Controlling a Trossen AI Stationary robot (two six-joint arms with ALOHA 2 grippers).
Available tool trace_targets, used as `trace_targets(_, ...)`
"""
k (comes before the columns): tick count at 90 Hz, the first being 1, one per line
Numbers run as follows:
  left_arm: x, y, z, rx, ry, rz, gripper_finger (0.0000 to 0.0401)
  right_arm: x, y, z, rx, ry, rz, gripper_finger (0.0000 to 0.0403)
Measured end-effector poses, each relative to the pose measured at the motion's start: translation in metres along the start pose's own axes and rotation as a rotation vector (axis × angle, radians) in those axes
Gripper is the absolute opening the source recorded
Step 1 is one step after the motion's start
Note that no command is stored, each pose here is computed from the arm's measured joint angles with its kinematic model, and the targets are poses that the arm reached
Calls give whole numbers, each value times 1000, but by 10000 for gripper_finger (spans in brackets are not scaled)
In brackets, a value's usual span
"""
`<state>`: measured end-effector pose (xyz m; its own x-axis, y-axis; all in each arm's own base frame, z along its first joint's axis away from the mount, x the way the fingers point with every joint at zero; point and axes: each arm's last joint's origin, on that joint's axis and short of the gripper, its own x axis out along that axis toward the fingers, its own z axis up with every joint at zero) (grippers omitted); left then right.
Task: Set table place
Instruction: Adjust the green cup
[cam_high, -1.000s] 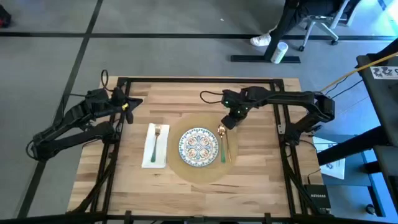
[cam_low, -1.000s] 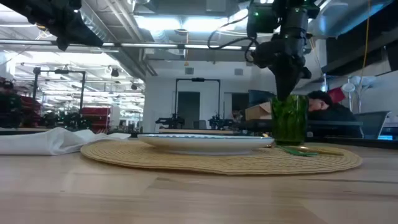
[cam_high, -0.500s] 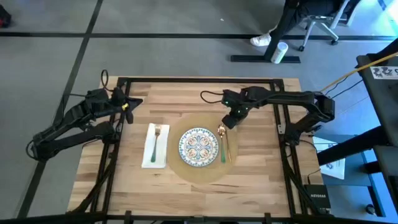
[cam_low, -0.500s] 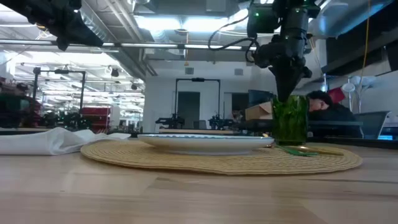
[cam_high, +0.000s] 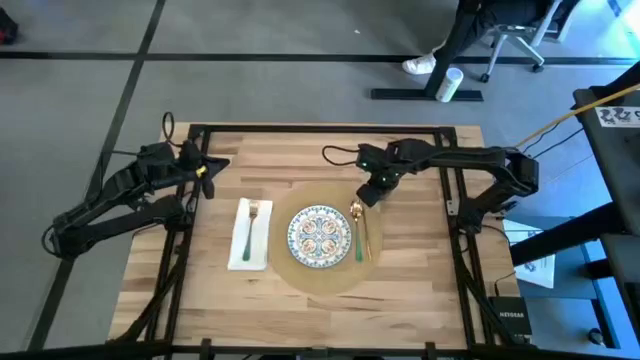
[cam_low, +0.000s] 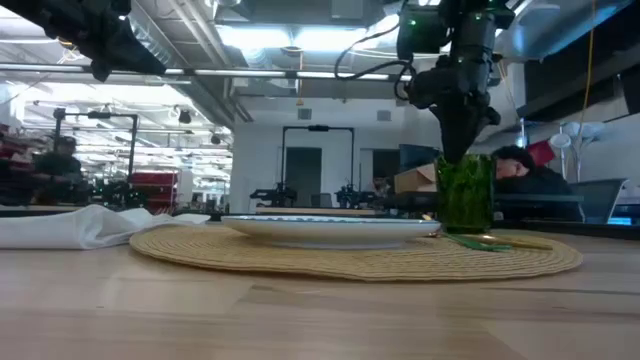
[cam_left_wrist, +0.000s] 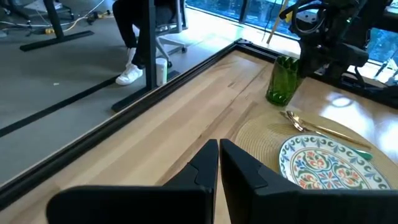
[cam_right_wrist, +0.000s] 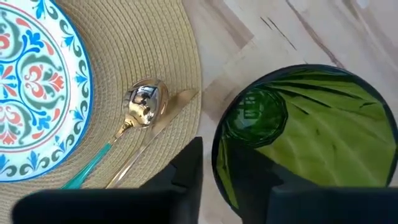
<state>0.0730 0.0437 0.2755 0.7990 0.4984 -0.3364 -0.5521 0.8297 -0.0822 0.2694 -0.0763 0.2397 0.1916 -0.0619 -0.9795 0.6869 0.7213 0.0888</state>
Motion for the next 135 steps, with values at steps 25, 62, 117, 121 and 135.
trace_targets(25,0,0,0,0,0,0,0,0,0,1,1,-22,-23,81)
trace_targets(62,0,0,0,0,0,0,0,-27,17,15,9,-79,159,81)
trace_targets(117,0,0,0,0,1,0,0,45,77,-19,143,-14,-49,4)
trace_targets(121,0,0,0,0,1,0,0,49,78,-18,161,-13,-65,7)
trace_targets(135,0,0,0,0,1,0,0,56,77,-18,195,-20,-114,2)
